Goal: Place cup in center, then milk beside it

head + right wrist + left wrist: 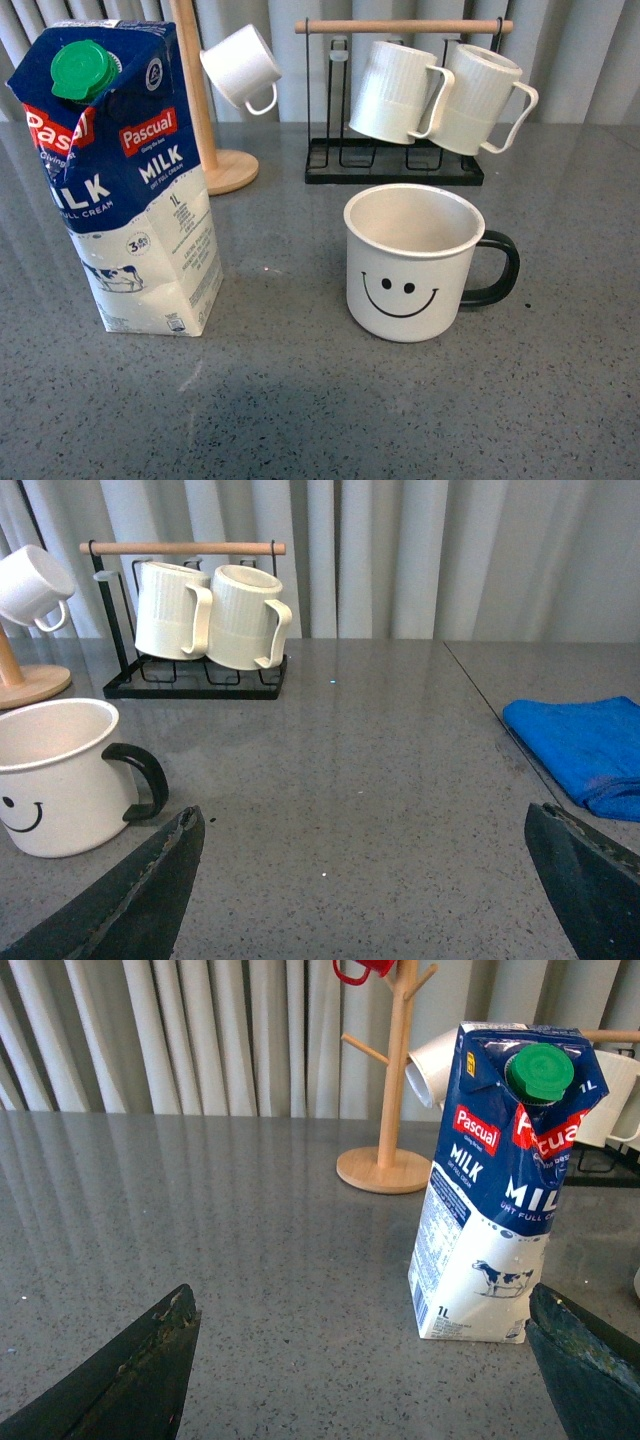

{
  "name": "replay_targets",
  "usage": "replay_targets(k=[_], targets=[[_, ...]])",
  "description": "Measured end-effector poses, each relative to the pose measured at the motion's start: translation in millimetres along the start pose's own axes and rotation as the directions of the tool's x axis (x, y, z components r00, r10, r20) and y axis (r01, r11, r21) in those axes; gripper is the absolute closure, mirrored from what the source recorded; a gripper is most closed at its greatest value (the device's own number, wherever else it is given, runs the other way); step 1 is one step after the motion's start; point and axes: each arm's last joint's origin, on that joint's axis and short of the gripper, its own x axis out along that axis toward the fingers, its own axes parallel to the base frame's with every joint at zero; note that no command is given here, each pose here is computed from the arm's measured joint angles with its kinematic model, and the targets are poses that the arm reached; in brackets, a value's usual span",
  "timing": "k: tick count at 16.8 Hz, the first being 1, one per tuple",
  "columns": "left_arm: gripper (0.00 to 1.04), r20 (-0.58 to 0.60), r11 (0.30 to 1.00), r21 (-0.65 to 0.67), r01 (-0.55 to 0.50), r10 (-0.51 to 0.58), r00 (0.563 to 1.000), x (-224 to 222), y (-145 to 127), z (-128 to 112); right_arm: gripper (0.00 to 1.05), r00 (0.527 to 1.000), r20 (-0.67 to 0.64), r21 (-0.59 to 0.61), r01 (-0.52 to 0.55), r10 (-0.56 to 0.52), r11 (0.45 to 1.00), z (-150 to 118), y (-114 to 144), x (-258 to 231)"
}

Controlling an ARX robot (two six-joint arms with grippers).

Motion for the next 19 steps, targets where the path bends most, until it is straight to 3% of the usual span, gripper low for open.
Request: replay_targets(k=[7, 8, 9, 10, 12, 16, 17, 19], targets=[[0.07, 0.000, 1.000, 0.000, 0.000, 0.000, 1.000, 0.0, 0.0, 0.0, 0.07, 1.000, 0.000, 0.000, 0.000, 0.000, 1.000, 0.1, 0.0, 0.0], [0.07, -0.073, 1.000, -0.005, -0.027, 0.027, 0.997, -0.6, -0.3, -2.2, 0.07, 1.000, 0.000, 0.000, 0.000, 0.000, 1.000, 0.0, 0.0, 0.0], [0.07, -0.259, 0.996, 0.010, -0.086, 0.086, 0.962, 0.3, -3.7, -1.1, 0.07, 1.000, 0.000, 0.000, 0.001, -0.001, 1.000, 0.0, 0.0, 0.0], [0.07, -0.296, 0.995, 0.024, -0.092, 0.095, 0.951, 2.0, -6.9, 3.0, 0.07, 1.000, 0.002, 0.000, 0.000, 0.000, 1.000, 0.1, 0.0, 0.0], [0.07, -0.258, 0.996, 0.011, -0.085, 0.085, 0.962, 3.4, -10.1, 12.1, 0.07, 1.000, 0.000, 0.001, 0.000, 0.000, 1.000, 0.0, 0.0, 0.0], [0.07, -0.125, 0.999, -0.035, -0.007, 0.003, 0.992, 23.1, -17.6, 52.8, 0.07, 1.000, 0.000, 0.001, 0.000, 0.000, 1.000, 0.0, 0.0, 0.0], [0.07, -0.095, 0.991, -0.047, 0.124, -0.128, 0.987, 53.0, -35.0, 75.4, 0.07, 1.000, 0.001, 0.001, 0.000, 0.000, 1.000, 0.1, 0.0, 0.0], [0.07, -0.076, 0.983, -0.049, 0.178, -0.181, 0.981, 69.7, -43.7, 89.7, 0.07, 1.000, 0.000, 0.001, 0.000, 0.000, 1.000, 0.0, 0.0, 0.0]])
